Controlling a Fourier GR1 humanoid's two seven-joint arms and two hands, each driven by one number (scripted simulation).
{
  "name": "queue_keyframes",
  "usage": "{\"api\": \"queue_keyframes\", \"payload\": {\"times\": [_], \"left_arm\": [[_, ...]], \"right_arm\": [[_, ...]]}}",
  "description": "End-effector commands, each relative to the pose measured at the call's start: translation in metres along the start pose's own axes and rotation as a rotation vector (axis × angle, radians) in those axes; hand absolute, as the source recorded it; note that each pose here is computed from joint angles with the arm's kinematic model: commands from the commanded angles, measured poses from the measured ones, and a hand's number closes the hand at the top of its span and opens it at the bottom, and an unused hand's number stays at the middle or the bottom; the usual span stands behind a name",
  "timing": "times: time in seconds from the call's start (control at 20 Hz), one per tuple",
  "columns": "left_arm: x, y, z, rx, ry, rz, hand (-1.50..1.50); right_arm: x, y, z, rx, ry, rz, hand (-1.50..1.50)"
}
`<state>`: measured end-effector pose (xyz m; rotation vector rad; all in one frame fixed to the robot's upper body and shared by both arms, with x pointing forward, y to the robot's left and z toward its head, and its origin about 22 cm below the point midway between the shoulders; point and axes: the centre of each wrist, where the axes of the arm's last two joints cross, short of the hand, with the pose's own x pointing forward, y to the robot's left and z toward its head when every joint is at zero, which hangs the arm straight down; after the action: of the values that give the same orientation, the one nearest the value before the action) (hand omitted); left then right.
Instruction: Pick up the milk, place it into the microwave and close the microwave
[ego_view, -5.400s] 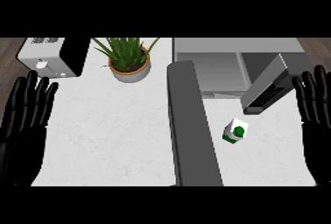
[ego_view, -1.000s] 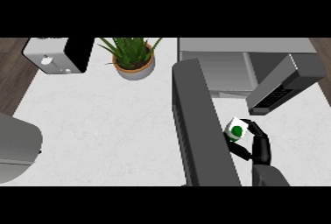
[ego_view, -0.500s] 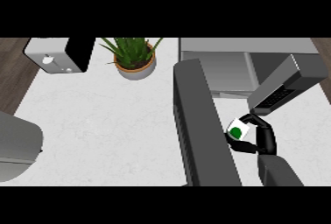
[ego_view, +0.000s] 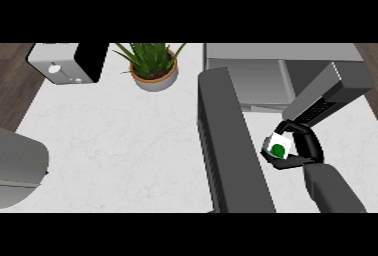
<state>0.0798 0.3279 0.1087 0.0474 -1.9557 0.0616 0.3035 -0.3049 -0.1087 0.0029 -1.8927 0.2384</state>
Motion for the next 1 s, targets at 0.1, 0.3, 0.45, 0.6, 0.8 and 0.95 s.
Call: {"api": "queue_keyframes", "payload": {"times": [0.1,0.3,0.45,0.6,0.8,0.95], "left_arm": [[0.01,0.014,-0.008,0.013,-0.008,-0.024,-1.5],[0.002,0.03,0.01,0.039,-0.011,-0.015,-1.5],[0.0,0.004,-0.002,0.018,0.009,-0.011,-1.5],[-0.003,0.008,0.01,0.032,0.036,-0.01,-1.5],[0.014,0.02,0.005,0.029,-0.002,-0.008,-1.5],[0.0,0.017,0.003,0.013,0.018,-0.01,-1.5]], "right_arm": [[0.012,0.026,-0.032,0.109,-0.131,-0.062,1.5],[0.035,0.01,-0.05,0.083,-0.126,-0.032,1.5],[0.04,0.05,-0.062,0.062,-0.126,-0.019,1.5],[0.053,0.046,-0.077,0.063,-0.121,-0.008,1.5],[0.075,0.074,-0.124,0.031,-0.128,0.059,1.5],[0.086,0.066,-0.147,0.044,-0.123,0.174,1.5]]}}
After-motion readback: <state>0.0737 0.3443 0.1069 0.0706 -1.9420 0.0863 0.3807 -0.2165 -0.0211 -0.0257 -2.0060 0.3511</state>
